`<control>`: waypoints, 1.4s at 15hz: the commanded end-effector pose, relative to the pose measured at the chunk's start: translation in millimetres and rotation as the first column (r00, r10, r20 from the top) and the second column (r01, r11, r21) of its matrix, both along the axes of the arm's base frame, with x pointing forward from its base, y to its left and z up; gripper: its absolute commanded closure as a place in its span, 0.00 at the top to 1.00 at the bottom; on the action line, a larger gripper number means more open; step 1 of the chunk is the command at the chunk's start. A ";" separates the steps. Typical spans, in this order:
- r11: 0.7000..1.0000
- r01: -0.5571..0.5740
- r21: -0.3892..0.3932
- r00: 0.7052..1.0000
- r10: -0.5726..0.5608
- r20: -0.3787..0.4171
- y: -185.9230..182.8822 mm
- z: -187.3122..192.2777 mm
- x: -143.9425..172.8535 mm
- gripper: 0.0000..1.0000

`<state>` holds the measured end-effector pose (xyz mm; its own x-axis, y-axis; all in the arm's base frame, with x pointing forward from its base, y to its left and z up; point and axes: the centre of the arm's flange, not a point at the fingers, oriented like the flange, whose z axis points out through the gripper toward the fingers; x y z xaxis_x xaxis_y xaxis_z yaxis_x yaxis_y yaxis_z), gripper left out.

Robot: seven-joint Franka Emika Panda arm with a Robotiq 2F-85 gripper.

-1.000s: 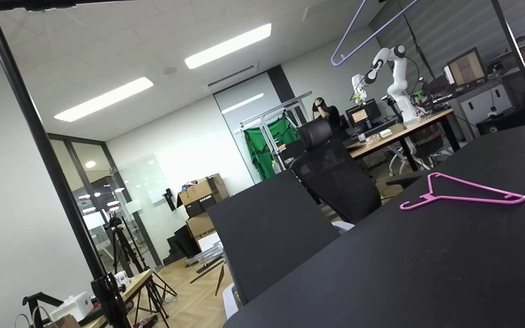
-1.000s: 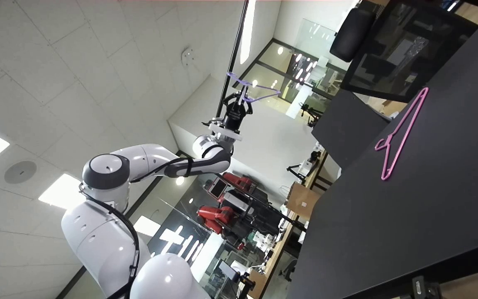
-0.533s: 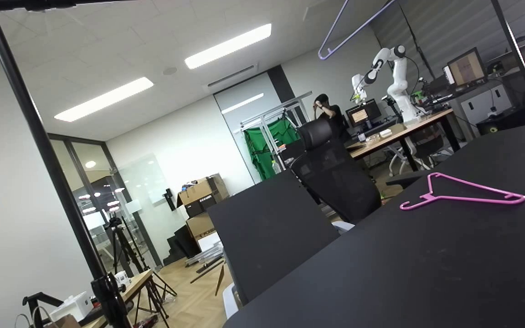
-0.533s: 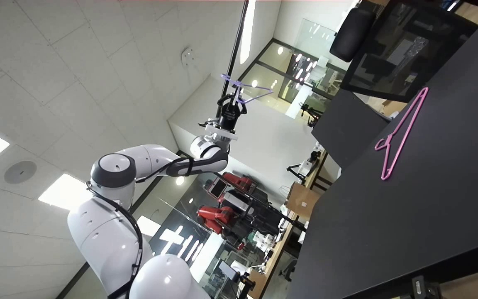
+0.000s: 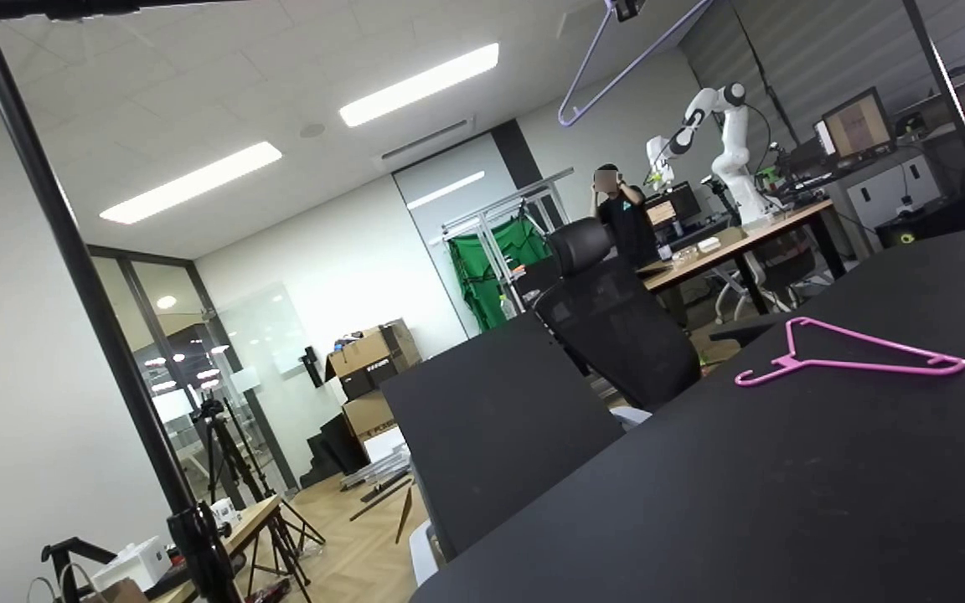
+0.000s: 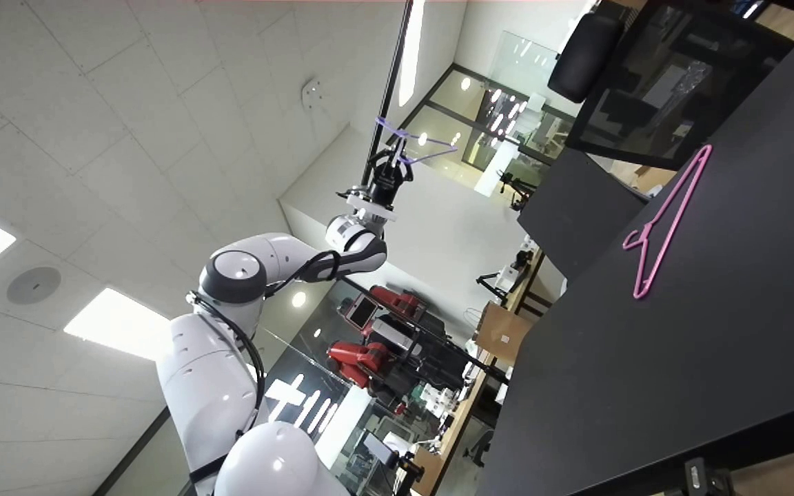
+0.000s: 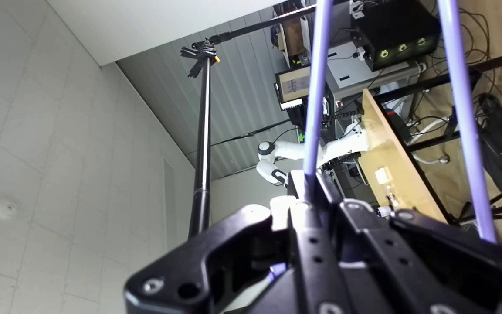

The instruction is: Hang the purple coat hang on the rod

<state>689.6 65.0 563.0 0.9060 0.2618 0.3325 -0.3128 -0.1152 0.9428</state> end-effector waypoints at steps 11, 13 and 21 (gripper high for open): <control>0.994 -0.012 0.111 1.000 0.010 0.024 21.0 63.1 39.1 0.02; 0.994 -0.017 0.112 0.999 0.013 0.035 25.3 62.1 45.7 0.02; 0.992 -0.019 0.124 0.998 0.010 0.067 30.3 53.8 75.9 0.02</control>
